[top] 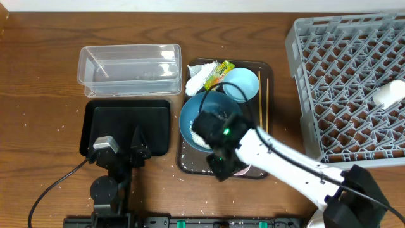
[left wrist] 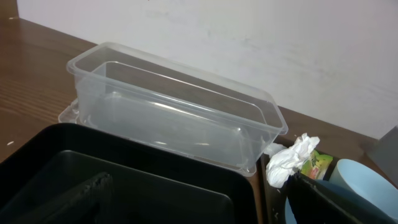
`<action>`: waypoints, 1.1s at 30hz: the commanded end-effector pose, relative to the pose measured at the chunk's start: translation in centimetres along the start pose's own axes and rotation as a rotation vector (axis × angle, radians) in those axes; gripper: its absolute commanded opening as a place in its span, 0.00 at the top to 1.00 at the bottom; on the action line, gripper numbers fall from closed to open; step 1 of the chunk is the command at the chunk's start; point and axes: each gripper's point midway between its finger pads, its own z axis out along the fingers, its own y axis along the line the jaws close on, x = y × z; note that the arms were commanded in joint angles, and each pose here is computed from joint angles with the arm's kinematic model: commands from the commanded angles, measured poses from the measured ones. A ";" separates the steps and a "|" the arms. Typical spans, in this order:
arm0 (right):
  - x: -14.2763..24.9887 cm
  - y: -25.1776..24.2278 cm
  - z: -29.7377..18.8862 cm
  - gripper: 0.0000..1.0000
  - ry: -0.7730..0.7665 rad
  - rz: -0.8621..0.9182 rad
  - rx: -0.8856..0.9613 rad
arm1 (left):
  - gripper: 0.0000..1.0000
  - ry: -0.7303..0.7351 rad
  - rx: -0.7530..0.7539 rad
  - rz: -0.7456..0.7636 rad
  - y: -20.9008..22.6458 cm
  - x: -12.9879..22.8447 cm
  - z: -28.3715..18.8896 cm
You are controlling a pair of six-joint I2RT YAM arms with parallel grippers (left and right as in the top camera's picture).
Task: Sort waste into correct bins and load items into the dishwasher rack
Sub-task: 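Move the right gripper to the pink cup and grasp it, then carry the pink cup into the dish rack and release it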
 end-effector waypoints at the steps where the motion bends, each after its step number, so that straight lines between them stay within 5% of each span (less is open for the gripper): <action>1: -0.1 -0.7 0.9 0.55 -0.056 0.084 0.087 | 0.09 0.048 -0.020 0.010 0.6 1.6 0.1; 8: -1.1 -2.4 1.5 0.59 -0.137 0.104 0.195 | 0.09 0.048 -0.020 0.010 0.6 1.6 0.1; 15: -1.9 -1.3 0.5 0.99 -0.156 0.104 0.145 | 0.09 0.048 -0.020 0.010 0.6 1.6 0.1; 25: -6.6 -3.2 -11.1 0.99 -0.313 0.015 0.099 | 0.09 0.048 -0.020 0.010 0.6 1.6 0.1; 33: -11.8 -18.3 -23.4 0.99 -0.657 0.225 0.166 | 0.09 0.048 -0.020 0.010 0.6 1.6 0.1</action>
